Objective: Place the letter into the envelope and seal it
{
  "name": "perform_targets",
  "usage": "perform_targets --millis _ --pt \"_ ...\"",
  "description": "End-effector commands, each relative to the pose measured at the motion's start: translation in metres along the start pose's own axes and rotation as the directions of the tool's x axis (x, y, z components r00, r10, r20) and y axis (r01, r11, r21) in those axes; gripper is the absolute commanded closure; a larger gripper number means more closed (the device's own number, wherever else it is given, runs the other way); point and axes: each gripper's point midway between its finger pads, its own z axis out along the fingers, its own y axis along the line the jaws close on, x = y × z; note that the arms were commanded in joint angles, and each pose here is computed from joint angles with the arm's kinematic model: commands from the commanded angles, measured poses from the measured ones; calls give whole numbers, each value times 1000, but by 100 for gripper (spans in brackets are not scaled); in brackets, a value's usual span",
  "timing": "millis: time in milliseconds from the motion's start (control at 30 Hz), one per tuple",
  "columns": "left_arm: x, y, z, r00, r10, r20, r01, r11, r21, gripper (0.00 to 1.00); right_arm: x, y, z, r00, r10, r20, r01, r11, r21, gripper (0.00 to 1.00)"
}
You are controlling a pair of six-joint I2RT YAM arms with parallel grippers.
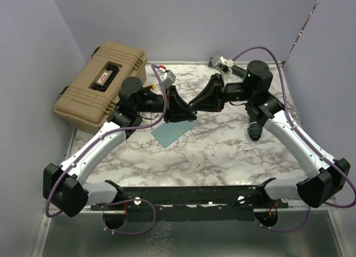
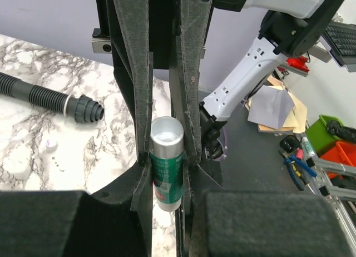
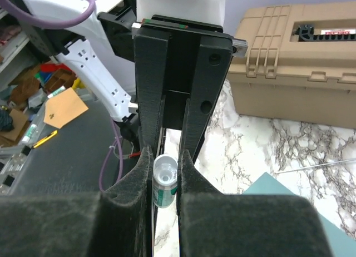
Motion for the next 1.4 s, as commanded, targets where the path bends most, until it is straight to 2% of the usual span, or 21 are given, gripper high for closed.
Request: perform_targets --millis 0,33,100,133,200,300,400,533,733,767,867,900,1033,1167,1267,1367 --pt "-12 5 6 998 37 48 -35 999 -33 100 -6 -19 8 995 91 34 -95 983 159 94" --pt "-13 13 7 998 27 64 -22 997 -75 100 -8 -34 6 988 141 65 -153 956 249 76" --pt "-13 32 6 995 10 99 7 987 -164 100 -6 -54 0 970 216 116 -244 895 373 49" --pt "-13 41 5 993 1 115 23 977 -210 100 -5 -66 -5 960 234 152 -278 852 443 41" --pt "-10 59 3 990 -21 140 60 957 -285 100 -2 -74 -11 945 257 201 -325 802 501 35" --pt "-3 74 2 986 -56 154 106 936 -337 100 2 -81 -16 931 275 242 -365 753 548 35" --pt "0 81 2 984 -75 164 130 924 -360 100 8 -84 -16 927 293 232 -374 732 570 42" --pt "0 86 -1 980 -86 181 152 910 -386 100 15 -77 -13 924 322 204 -381 747 545 53" --pt "-1 82 0 977 -105 186 169 914 -369 100 31 -76 -10 913 370 173 -403 740 539 57" --pt "-2 80 1 977 -105 186 168 917 -363 100 32 -76 -10 911 375 171 -405 739 538 61" --pt "-1 71 2 980 -104 169 155 932 -327 100 33 -76 -11 909 378 177 -411 734 541 97" --pt "0 66 3 982 -105 156 149 941 -303 100 31 -75 -11 911 372 177 -406 740 536 99" --pt "9 32 6 994 -85 64 93 986 -137 100 18 -47 -4 960 258 109 -280 869 409 100" --pt "9 8 4 999 -36 39 37 999 -33 100 19 -2 7 991 133 -25 -129 984 122 99" --pt "6 -1 4 999 -22 39 21 1000 15 100 14 20 7 994 94 -58 -95 996 0 99" --pt "5 -7 3 999 -2 45 1 999 34 100 13 15 6 994 99 -41 -97 994 51 99"
